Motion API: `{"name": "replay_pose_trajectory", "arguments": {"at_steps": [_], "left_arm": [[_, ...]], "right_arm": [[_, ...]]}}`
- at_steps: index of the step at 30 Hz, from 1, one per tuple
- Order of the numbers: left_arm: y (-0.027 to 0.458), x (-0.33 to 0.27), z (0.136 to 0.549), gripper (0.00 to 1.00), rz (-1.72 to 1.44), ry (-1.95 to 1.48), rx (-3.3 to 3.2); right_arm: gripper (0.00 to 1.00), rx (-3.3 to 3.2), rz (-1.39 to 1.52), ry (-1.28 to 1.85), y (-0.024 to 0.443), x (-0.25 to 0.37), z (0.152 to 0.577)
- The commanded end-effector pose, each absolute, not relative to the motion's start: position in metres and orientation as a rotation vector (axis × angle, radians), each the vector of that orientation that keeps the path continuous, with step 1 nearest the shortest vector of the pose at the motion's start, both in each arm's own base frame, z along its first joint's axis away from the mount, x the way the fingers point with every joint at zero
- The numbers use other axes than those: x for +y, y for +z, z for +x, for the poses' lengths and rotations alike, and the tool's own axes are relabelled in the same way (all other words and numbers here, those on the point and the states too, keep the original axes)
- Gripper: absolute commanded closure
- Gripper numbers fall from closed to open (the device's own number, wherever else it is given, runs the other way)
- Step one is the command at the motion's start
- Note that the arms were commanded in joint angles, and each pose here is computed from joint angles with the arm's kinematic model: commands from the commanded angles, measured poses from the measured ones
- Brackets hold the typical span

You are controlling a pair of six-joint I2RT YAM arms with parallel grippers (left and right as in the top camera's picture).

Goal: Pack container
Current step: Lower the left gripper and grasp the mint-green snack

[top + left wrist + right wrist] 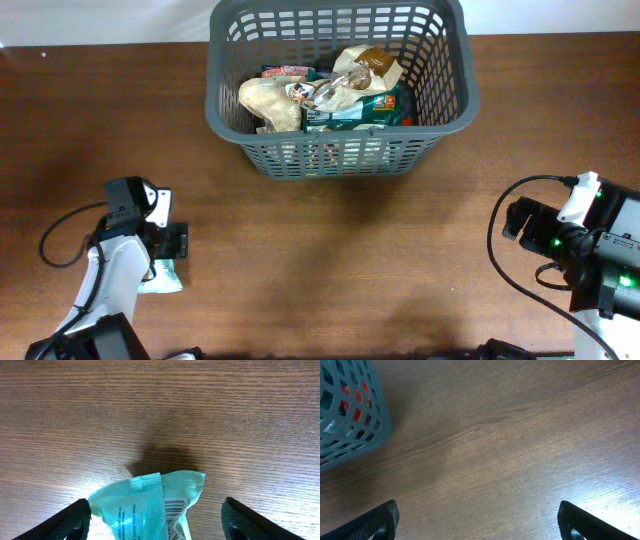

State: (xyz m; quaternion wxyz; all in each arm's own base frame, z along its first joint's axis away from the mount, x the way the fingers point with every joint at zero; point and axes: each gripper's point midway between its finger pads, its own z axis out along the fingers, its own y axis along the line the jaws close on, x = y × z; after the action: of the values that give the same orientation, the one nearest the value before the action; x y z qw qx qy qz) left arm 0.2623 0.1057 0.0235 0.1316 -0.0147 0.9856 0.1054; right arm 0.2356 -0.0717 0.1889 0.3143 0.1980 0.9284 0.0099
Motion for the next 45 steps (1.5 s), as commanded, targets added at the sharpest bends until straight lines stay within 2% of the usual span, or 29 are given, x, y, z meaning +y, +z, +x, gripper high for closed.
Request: {"name": "replay_pose_trajectory", "arguments": {"at_steps": [1,7,13,16,23,29,33,39,40,41,42,43,45], "left_arm": [[0.016,0.107,0.255,0.22,-0.123,0.296,2.892],[0.008,0.108,0.248,0.21,-0.182,0.294,2.930],[0.017,0.140,0.237,0.20,-0.356,0.575,2.902],[0.018,0.140,0.238,0.21,-0.391,0.571,2.891],[0.012,0.123,0.237,0.22,-0.492,0.418,2.903],[0.007,0.100,0.245,0.34,-0.533,0.199,2.890],[0.007,0.098,0.247,0.35,-0.685,0.158,2.850],[0.008,0.098,0.249,0.34,-0.714,0.156,2.832],[0.008,0.099,0.250,0.36,-0.713,0.157,2.828],[0.008,0.099,0.251,0.44,-0.712,0.156,2.824],[0.008,0.099,0.251,0.54,-0.712,0.156,2.823],[0.008,0.099,0.251,0.69,-0.711,0.157,2.820],[0.009,0.100,0.252,0.88,-0.710,0.157,2.816]], "right_arm": [[0.01,2.438,0.516,0.024,0.191,-0.072,0.235],[0.01,2.439,0.517,0.024,0.191,-0.072,0.235],[0.01,2.439,0.517,0.024,0.191,-0.072,0.235],[0.01,2.439,0.516,0.024,0.191,-0.072,0.235],[0.01,2.439,0.516,0.024,0.191,-0.072,0.235],[0.01,2.439,0.517,0.025,0.191,-0.072,0.235],[0.01,2.439,0.517,0.025,0.191,-0.071,0.235],[0.01,2.446,0.519,0.027,0.190,-0.071,0.233],[0.01,2.448,0.520,0.027,0.189,-0.071,0.233],[0.01,2.450,0.520,0.028,0.189,-0.071,0.233],[0.01,2.451,0.520,0.028,0.189,-0.071,0.232],[0.01,2.451,0.520,0.028,0.189,-0.071,0.232],[0.01,2.451,0.520,0.028,0.189,-0.071,0.232]]}}
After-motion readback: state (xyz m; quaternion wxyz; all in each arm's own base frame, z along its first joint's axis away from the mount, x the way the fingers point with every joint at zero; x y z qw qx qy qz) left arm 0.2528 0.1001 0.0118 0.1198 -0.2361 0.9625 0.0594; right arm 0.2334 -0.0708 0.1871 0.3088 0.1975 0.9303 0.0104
